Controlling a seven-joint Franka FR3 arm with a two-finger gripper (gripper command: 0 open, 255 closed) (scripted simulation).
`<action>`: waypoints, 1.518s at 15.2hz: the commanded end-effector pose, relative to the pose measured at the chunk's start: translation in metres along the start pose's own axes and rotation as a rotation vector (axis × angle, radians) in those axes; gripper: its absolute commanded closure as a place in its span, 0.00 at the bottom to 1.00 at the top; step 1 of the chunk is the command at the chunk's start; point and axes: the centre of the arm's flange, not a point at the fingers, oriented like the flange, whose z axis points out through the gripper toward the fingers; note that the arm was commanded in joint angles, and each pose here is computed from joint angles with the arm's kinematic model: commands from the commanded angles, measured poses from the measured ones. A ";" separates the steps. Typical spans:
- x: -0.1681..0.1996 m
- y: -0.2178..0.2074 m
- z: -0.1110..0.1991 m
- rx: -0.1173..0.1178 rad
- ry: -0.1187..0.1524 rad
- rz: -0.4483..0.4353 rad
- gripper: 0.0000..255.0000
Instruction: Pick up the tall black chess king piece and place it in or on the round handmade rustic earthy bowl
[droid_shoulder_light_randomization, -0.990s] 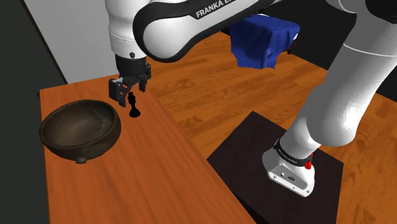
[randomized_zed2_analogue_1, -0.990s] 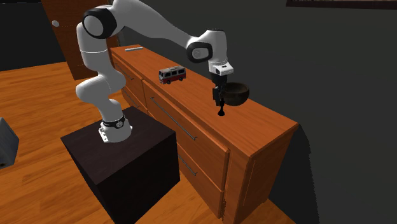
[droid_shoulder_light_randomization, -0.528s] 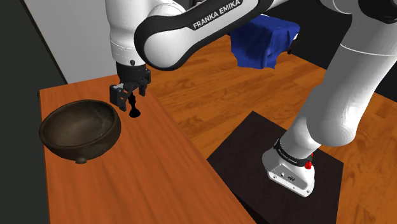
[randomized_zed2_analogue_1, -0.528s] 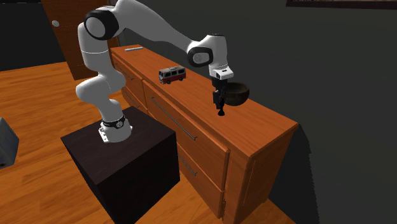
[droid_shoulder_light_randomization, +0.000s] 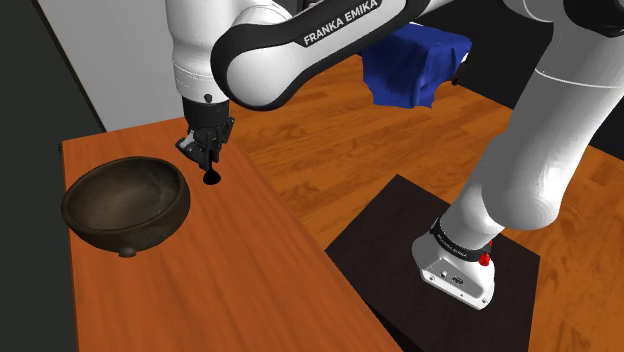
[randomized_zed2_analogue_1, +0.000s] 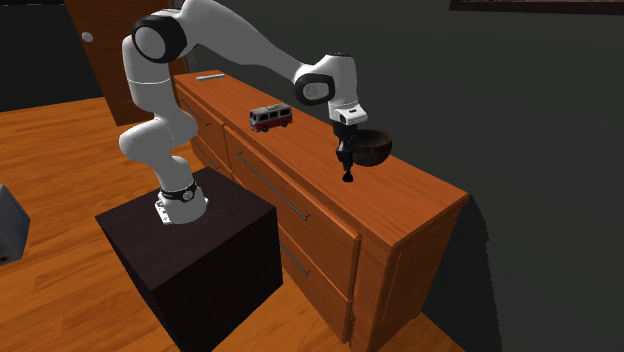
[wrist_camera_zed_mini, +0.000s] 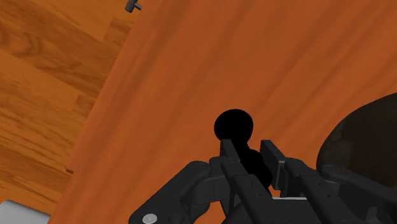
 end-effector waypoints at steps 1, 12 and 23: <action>0.000 0.000 0.001 0.000 -0.002 0.000 1.00; 0.005 -0.001 -0.036 0.000 -0.001 0.000 1.00; 0.014 -0.001 -0.093 0.000 -0.001 0.000 1.00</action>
